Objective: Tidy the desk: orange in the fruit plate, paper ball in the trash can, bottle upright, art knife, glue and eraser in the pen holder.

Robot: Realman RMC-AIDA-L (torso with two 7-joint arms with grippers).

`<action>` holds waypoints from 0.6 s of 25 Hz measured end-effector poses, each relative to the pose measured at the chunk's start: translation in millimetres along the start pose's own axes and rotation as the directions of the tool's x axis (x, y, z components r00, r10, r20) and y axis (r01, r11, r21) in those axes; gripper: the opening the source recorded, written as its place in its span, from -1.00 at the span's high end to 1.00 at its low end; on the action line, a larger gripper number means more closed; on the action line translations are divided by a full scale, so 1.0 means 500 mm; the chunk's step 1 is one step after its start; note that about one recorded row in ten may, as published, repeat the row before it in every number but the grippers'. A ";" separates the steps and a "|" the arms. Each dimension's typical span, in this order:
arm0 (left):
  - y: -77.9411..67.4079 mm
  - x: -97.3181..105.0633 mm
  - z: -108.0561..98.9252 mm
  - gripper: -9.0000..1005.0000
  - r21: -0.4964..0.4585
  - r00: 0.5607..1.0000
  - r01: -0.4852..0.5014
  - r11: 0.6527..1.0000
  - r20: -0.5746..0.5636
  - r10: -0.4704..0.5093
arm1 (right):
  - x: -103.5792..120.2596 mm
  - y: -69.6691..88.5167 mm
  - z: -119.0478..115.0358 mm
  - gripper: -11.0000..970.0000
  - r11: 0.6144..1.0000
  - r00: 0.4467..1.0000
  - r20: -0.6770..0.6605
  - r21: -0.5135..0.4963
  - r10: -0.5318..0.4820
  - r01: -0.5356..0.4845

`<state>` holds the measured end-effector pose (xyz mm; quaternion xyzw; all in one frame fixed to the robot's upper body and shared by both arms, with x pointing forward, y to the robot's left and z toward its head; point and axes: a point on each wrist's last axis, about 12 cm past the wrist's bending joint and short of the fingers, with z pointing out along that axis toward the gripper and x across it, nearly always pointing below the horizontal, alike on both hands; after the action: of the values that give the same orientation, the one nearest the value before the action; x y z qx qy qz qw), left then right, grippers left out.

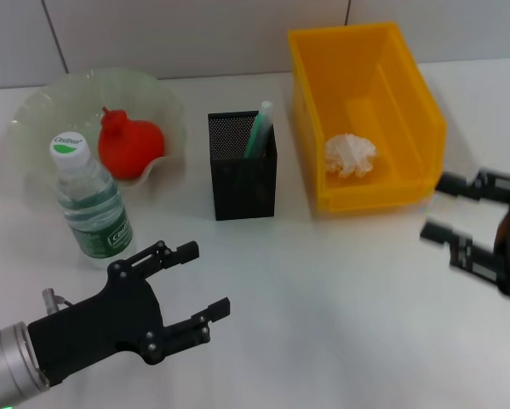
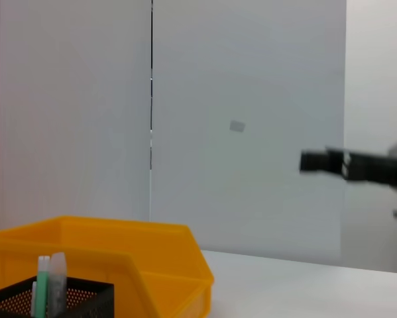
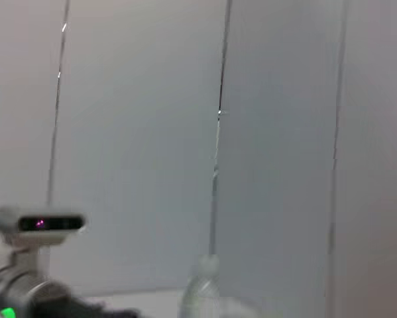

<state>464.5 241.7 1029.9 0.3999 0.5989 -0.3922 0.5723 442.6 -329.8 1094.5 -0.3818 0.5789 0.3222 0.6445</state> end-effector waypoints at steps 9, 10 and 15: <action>0.003 -0.001 0.001 -0.56 0.007 1.000 0.006 1.000 -0.006 -0.006 | 0.072 0.030 0.034 -0.46 0.983 0.992 -0.071 -0.145 0.105 -0.114; 0.003 -0.001 0.001 -0.56 0.008 1.000 0.005 1.000 -0.006 -0.005 | 0.073 0.030 0.037 -0.52 0.981 0.992 -0.077 -0.153 0.105 -0.116; 0.003 -0.001 0.000 -0.56 0.010 1.000 0.005 1.000 -0.008 -0.005 | 0.080 0.027 0.051 -0.63 0.978 0.989 -0.100 -0.167 0.106 -0.121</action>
<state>465.8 242.0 1030.4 0.4028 0.6003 -0.3951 0.5668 448.9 -302.0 1054.4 -0.4169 0.5983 0.3898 0.5624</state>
